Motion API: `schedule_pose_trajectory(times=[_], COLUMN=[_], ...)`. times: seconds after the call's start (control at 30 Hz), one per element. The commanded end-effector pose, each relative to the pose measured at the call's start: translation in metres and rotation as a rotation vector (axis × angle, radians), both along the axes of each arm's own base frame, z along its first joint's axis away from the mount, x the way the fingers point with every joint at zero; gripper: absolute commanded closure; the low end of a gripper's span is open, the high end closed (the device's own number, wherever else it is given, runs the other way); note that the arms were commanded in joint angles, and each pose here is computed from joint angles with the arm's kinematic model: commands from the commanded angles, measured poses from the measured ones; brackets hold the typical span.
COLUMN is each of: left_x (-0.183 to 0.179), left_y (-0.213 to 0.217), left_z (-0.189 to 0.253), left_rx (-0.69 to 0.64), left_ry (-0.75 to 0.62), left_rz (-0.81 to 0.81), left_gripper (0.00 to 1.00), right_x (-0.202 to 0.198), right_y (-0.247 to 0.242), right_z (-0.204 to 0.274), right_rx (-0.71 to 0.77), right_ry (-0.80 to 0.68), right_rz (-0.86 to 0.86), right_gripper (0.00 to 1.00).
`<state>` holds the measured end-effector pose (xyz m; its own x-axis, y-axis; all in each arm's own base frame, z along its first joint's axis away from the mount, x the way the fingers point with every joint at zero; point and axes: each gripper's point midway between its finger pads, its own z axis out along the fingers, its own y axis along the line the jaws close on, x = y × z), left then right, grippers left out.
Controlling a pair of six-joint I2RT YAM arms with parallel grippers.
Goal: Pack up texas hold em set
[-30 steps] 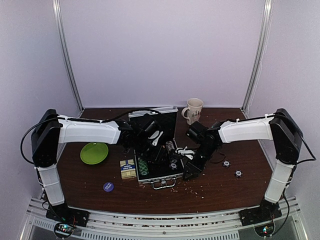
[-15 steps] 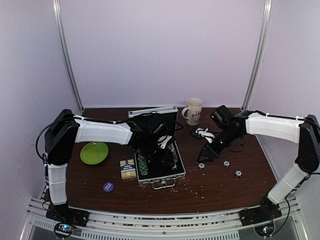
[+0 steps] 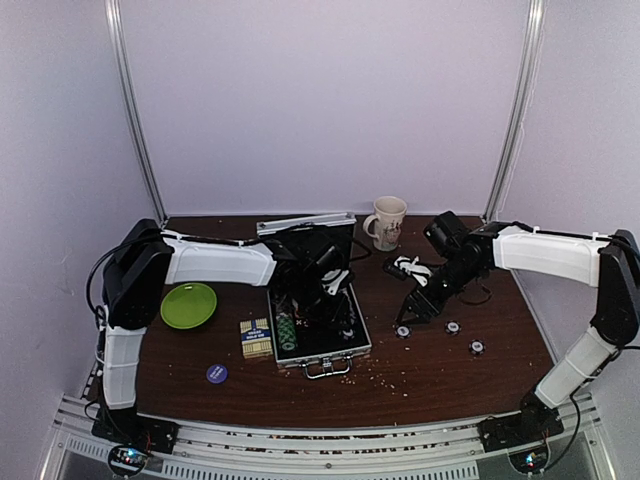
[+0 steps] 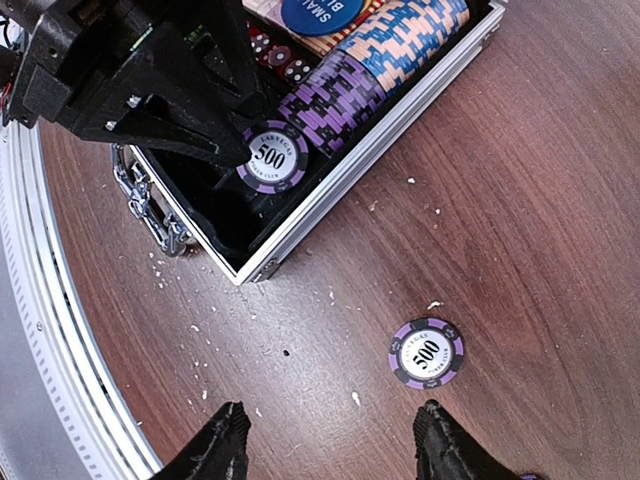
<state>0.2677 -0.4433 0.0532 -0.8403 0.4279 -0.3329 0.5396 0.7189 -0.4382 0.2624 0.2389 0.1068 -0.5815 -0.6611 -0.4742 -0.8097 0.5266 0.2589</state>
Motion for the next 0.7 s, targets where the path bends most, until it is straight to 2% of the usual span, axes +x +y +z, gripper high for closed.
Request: schedule_pose_trajectory(times=[0.0,0.27,0.4,0.67], left_x=[0.005,-0.005,-0.007,-0.006], left_y=[0.000,-0.002,-0.006,-0.015], left_z=[-0.004,-0.010,-0.008,0.016], left_rx=[0.023,0.018,0.002,-0.066], left_ry=[0.013,0.066,0.079,0.032], left_rz=[0.016,-0.019,-0.031,-0.070], left_gripper=[0.65,0.71,0.77,0.88], right_x=[0.002,0.004,0.005,0.007], right_y=[-0.005,-0.007,-0.007,-0.009], right_z=[0.008,0.008,0.007,0.002], right_rx=[0.016,0.022,0.017,0.009], right_ry=[-0.031,-0.027,-0.032,-0.023], right_rz=[-0.004,-0.007,-0.009,-0.013], right_gripper=[0.43,0.43,0.43,0.43])
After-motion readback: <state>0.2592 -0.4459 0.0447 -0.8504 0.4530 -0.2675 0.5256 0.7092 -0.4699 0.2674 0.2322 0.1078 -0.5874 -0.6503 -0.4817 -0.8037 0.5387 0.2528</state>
